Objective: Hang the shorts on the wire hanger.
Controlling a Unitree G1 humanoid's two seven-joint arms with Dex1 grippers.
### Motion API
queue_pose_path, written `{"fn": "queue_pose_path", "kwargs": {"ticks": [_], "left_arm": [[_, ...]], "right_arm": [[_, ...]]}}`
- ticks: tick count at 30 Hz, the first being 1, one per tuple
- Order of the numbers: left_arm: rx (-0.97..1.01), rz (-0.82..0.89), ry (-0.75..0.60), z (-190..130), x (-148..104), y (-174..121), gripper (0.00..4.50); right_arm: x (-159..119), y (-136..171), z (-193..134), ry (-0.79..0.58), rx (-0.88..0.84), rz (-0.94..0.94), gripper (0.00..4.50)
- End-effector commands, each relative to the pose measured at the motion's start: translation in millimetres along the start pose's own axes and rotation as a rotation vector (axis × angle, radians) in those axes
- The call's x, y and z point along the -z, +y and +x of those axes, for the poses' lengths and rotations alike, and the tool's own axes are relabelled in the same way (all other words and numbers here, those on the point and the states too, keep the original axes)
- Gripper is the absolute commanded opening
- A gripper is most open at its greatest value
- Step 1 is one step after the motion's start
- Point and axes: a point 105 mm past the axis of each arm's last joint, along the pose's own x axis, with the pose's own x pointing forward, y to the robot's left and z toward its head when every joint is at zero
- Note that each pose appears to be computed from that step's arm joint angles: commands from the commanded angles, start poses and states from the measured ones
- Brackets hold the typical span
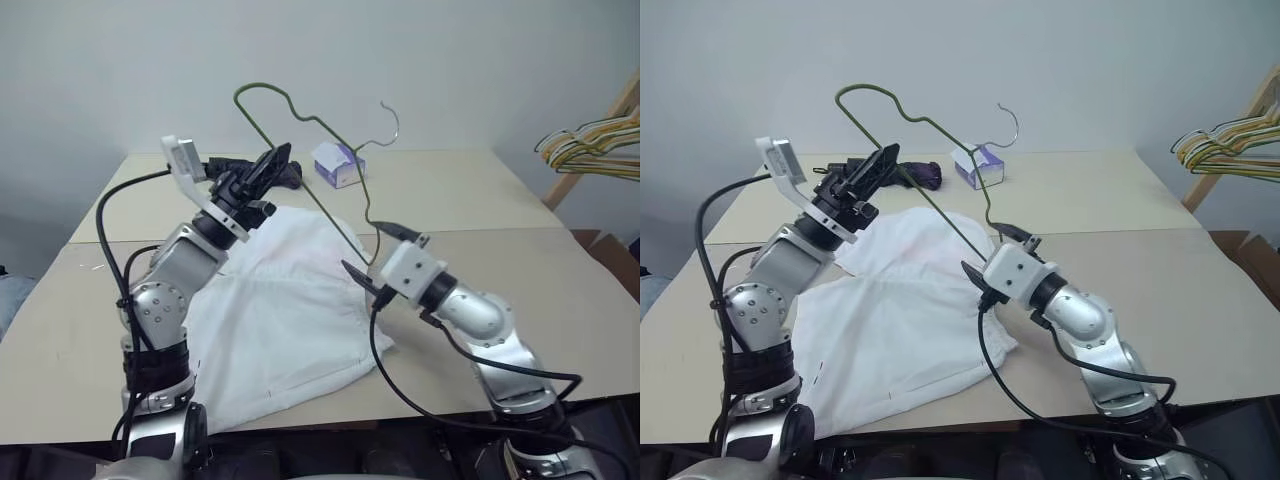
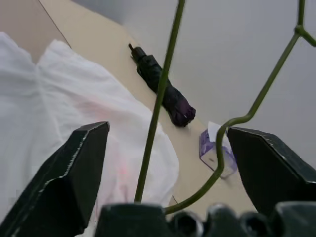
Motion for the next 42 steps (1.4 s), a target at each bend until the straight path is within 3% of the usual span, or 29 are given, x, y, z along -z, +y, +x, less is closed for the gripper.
{"fn": "queue_pose_path", "kwargs": {"ticks": [1, 6, 10, 16, 24, 35, 38, 42], "left_arm": [[0.157, 0.105, -0.022, -4, -25, -18, 0.00], [0.432, 0.161, 0.003, -25, -47, -38, 0.00], [0.589, 0.127, -0.023, -38, -62, -48, 0.00], [0.641, 0.093, -0.081, -36, -69, -51, 0.00], [0.646, 0.099, -0.049, -31, -55, -52, 0.00], [0.636, 0.095, -0.057, -33, -56, -51, 0.00], [0.622, 0.092, -0.051, -34, -54, -50, 0.00], [0.616, 0.090, -0.049, -33, -52, -49, 0.00]], "right_arm": [[-23, -16, -25, -0.064, -0.135, 0.190, 4.48], [-16, -15, -49, 0.069, -0.525, 0.559, 4.48], [-19, -13, -55, 0.099, -0.700, 0.712, 4.48], [-11, -11, -33, 0.100, -0.699, 0.777, 4.48], [-20, -4, -5, 0.047, -0.718, 0.762, 4.48], [-28, 3, 3, 0.013, -0.791, 0.705, 4.48], [-29, 4, 4, 0.010, -0.800, 0.706, 3.87], [-28, 4, 6, 0.013, -0.793, 0.709, 2.52]]}}
